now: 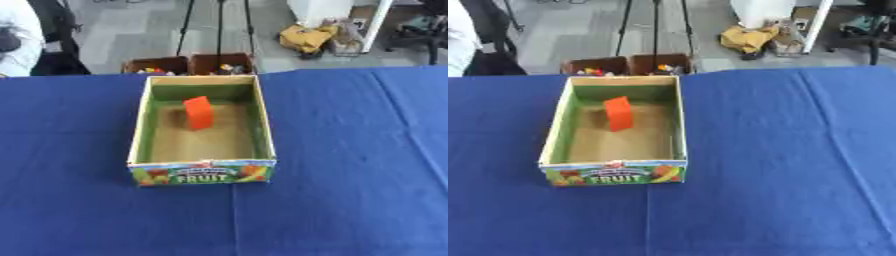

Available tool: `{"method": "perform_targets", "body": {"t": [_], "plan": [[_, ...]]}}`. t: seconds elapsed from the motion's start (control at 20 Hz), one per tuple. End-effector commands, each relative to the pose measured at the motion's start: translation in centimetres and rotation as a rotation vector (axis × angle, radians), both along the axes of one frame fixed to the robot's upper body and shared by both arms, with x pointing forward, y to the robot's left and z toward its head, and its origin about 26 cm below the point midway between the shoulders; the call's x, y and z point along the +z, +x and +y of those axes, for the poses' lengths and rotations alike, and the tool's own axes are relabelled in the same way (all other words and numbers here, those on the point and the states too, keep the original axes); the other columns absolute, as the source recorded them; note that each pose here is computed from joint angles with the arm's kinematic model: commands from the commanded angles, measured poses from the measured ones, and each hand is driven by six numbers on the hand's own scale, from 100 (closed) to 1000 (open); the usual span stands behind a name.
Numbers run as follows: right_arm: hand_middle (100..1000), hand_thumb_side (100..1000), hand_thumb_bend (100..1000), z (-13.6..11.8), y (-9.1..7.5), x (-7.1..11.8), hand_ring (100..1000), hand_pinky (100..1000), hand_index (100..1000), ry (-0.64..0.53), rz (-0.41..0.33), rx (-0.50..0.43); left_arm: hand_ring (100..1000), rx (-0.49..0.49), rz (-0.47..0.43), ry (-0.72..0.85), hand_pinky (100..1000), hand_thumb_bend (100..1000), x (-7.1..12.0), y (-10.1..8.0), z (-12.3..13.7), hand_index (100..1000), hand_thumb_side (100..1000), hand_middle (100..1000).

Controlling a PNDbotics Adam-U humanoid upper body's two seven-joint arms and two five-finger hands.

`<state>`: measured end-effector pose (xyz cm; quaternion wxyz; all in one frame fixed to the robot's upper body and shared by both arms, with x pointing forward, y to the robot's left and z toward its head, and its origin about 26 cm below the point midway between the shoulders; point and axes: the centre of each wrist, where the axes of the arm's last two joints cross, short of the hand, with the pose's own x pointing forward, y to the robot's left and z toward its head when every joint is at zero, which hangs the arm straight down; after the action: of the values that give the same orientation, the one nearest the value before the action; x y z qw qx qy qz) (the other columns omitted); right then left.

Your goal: Pick up objects on the table and place them in the box.

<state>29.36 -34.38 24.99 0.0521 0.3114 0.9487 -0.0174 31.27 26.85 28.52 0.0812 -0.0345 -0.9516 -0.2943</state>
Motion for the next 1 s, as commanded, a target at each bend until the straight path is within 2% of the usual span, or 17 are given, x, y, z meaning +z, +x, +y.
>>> {"method": "perform_targets", "body": {"t": [0.05, 0.25, 0.35, 0.8, 1.0], "plan": [[532, 1000, 138, -0.1, -0.4, 1.4, 720, 627, 678, -0.028, -0.052, -0.004, 1000, 0.003, -0.057, -0.012, 906, 122, 0.7, -0.4, 0.2, 1000, 1000, 957], [536, 1000, 112, 0.0, -0.4, 1.8, 716, 622, 677, -0.028, -0.071, -0.002, 998, -0.050, -0.083, -0.042, 902, 100, 0.3, -0.4, 0.0, 1000, 1000, 942], [541, 1000, 100, 0.0, -0.4, 2.0, 715, 619, 678, -0.027, -0.080, 0.000, 991, -0.068, -0.082, -0.057, 885, 100, 0.0, -0.4, 0.0, 1000, 938, 935], [581, 1000, 100, 0.2, -0.3, 2.8, 737, 619, 713, -0.025, -0.114, 0.010, 951, -0.049, -0.072, -0.068, 799, 100, -1.6, -0.3, 0.0, 1000, 901, 914], [603, 1000, 100, 0.4, -0.2, 2.9, 758, 629, 740, -0.041, -0.106, 0.012, 947, -0.037, -0.095, -0.073, 795, 100, -1.9, -0.3, -0.1, 1000, 928, 917]]}}
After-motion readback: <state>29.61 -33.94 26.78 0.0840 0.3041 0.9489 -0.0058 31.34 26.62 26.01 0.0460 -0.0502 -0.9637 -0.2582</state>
